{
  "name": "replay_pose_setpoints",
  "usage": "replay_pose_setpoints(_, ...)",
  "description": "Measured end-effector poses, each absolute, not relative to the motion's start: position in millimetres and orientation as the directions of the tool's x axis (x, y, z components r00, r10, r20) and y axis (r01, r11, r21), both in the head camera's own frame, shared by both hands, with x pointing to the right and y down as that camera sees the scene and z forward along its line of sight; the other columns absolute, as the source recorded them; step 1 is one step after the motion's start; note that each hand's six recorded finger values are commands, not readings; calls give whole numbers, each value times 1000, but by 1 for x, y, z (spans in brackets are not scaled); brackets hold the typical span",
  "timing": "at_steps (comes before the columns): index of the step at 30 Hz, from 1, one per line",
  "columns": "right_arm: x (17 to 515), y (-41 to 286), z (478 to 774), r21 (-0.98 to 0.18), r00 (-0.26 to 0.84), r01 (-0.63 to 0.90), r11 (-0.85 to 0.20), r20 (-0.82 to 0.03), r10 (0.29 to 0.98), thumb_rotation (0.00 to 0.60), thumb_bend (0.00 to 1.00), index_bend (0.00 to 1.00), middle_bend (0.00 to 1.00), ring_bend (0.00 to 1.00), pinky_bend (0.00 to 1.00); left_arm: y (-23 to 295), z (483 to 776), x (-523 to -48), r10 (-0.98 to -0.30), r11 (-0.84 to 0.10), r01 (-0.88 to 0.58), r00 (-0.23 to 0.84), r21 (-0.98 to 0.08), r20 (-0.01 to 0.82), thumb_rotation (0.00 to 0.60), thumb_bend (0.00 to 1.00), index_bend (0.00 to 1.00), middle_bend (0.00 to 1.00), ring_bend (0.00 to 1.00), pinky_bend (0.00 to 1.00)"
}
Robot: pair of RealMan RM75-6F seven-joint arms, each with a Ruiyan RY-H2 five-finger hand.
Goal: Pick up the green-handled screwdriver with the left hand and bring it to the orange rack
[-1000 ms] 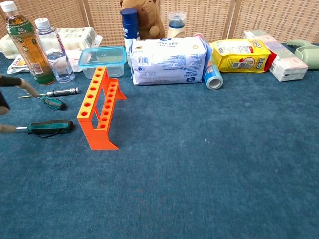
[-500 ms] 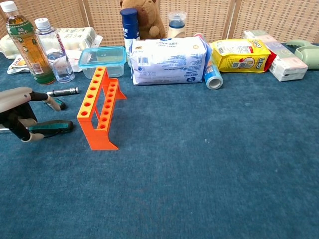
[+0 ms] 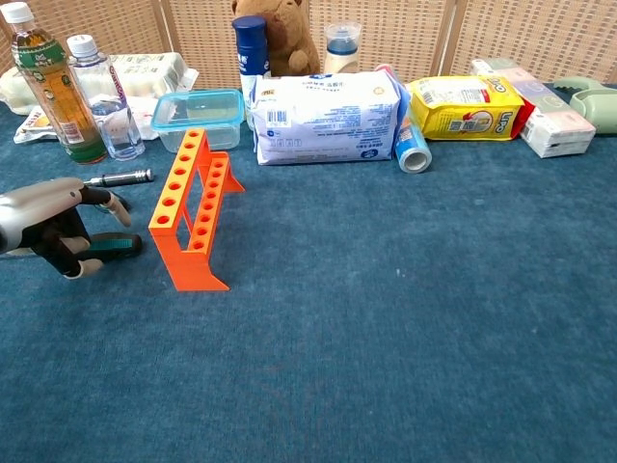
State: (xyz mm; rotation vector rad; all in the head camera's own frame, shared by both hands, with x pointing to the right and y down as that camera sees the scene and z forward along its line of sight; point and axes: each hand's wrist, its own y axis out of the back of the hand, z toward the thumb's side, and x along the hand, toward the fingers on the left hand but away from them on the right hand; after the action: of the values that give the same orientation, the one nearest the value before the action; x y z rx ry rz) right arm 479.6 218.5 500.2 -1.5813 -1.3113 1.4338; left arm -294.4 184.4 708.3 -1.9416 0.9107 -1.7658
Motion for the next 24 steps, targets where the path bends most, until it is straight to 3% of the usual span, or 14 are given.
replay_pose_setpoints(11,480,218,499,-912,-86,270,-308,-341,936,600,34,59,0,0,0,187,713,-293,-663,-731,-209,-5,-649,749,600,378,332,997,955,949)
replay_pose_setpoints(17,480,218,499,-908,-81,281,-310,-344,935,600,35,59,0,0,0,188,715,-291,-657,-738,-200,-9,-645,754,600,382,432,997,955,949)
replay_pose_setpoints(24,481,218,498,-906,-79,291,-307,-342,936,600,35,59,0,0,0,189,715,-290,-656,-740,-189,-9,-645,755,600,399,481,997,956,950)
